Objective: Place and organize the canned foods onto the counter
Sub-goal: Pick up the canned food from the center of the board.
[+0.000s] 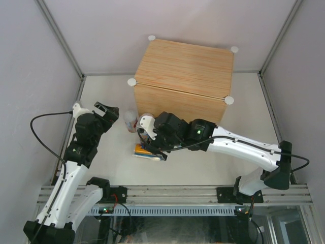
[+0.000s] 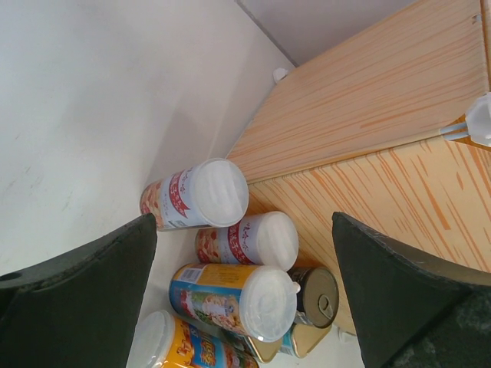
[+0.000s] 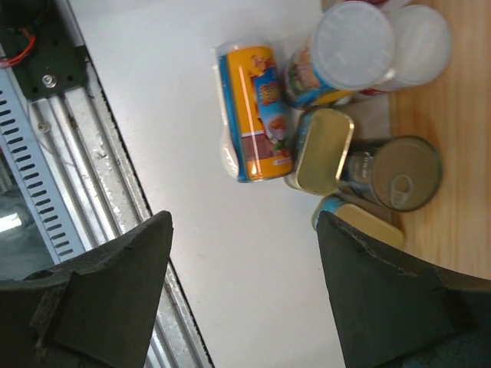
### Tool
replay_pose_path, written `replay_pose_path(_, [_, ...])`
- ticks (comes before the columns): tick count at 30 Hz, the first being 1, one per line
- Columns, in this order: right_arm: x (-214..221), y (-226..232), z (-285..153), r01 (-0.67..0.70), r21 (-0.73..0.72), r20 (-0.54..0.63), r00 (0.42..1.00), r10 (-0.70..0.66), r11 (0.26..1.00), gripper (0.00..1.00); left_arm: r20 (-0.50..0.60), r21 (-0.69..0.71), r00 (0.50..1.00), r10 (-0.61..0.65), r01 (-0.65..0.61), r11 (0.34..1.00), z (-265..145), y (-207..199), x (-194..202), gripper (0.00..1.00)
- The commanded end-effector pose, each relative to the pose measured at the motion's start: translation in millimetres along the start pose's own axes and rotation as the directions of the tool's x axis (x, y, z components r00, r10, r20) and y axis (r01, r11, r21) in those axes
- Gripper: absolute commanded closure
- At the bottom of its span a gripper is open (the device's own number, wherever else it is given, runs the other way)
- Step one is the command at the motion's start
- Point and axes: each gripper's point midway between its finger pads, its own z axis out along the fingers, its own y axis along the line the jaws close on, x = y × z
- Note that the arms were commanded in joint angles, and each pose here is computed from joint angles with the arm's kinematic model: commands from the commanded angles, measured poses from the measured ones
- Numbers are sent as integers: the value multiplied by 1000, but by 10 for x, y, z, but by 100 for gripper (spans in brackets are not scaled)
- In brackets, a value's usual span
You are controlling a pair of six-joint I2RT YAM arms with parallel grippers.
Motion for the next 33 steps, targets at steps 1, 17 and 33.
replay_pose_path(1, [-96,213,166,47,-105,30,999,-44,993,25,43,57,999,-20,18,998,-90,-179,-178,0])
replay_pose_path(17, [39,433,912,149,-108,-69,985,-157,983,24,131,17,990,-47,45,999,-263,-30,-515,0])
replay_pose_path(33, [94,195,1435,208,87,-121,973,-197,974,26,229,-49,966,-123,137,989,-252,151,-723,0])
